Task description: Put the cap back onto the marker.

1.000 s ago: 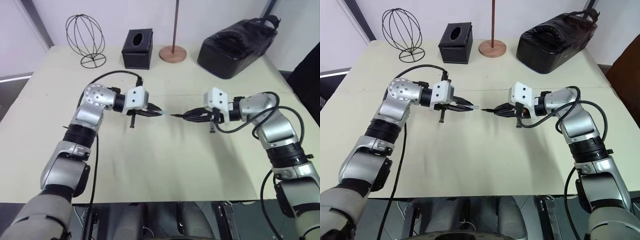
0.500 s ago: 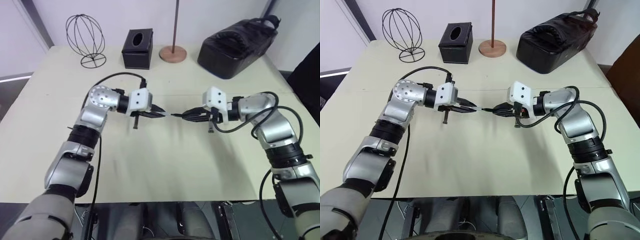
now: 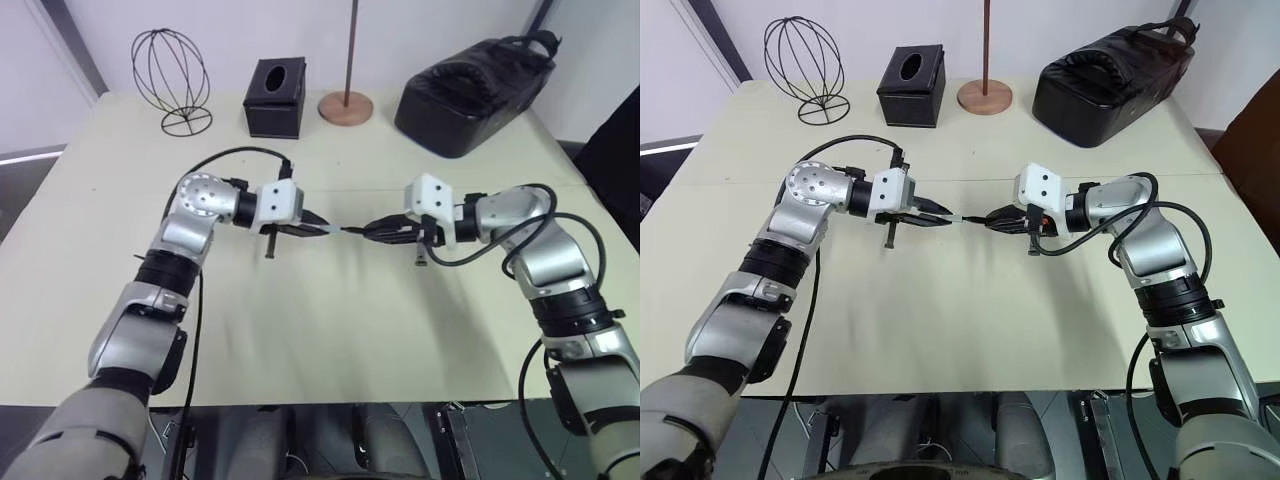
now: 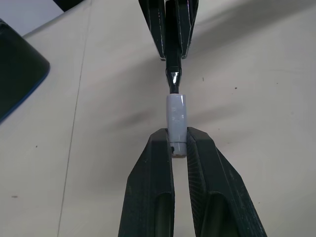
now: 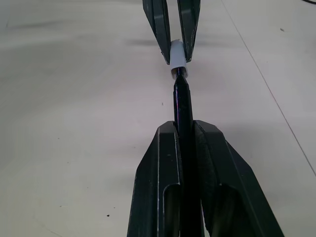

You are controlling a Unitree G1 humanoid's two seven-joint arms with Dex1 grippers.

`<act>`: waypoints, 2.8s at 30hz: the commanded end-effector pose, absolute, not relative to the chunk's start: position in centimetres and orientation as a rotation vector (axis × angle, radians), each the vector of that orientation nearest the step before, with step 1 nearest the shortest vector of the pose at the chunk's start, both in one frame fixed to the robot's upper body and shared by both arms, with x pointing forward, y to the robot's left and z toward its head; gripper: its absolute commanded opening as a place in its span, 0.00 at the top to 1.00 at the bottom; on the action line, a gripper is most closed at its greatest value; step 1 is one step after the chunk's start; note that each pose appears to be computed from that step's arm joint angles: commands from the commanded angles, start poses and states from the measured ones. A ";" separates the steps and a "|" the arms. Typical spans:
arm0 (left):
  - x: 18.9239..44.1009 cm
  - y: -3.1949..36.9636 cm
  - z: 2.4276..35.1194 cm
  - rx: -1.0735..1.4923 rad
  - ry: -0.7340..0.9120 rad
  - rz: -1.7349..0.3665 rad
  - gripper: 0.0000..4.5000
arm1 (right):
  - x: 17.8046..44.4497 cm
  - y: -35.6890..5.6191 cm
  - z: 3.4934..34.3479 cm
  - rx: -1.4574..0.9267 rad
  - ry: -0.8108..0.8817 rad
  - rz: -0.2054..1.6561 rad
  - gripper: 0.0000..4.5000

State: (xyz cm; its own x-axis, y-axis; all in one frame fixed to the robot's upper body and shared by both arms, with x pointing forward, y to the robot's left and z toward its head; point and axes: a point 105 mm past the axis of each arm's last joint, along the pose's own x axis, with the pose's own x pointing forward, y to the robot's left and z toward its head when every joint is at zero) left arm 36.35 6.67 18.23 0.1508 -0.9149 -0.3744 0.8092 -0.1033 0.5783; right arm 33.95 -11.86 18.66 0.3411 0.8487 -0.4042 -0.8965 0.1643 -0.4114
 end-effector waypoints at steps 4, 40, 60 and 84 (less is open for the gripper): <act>37.0 7.3 19.3 0.867 -0.172 -1.428 0.99 | 33.5 -11.7 20.0 -0.665 0.029 1.253 1.00; 36.0 7.5 19.7 0.801 -0.180 -1.472 0.99 | 33.7 -11.6 19.8 -0.651 0.021 1.240 1.00; 36.3 5.1 18.7 0.932 -0.225 -1.477 0.99 | 33.7 -10.9 19.9 -0.653 0.011 1.254 1.00; 36.3 2.8 21.0 0.991 -0.377 -1.465 0.99 | 33.8 -10.8 19.8 -0.650 0.015 1.249 1.00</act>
State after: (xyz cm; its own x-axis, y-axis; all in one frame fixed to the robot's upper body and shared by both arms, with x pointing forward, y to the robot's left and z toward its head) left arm 36.69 4.48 18.75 0.1483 -0.9042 -0.4005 0.7238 -0.1767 0.6670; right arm 34.37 -12.17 18.45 0.3743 0.8383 -0.3964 -0.8890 0.2028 -0.4106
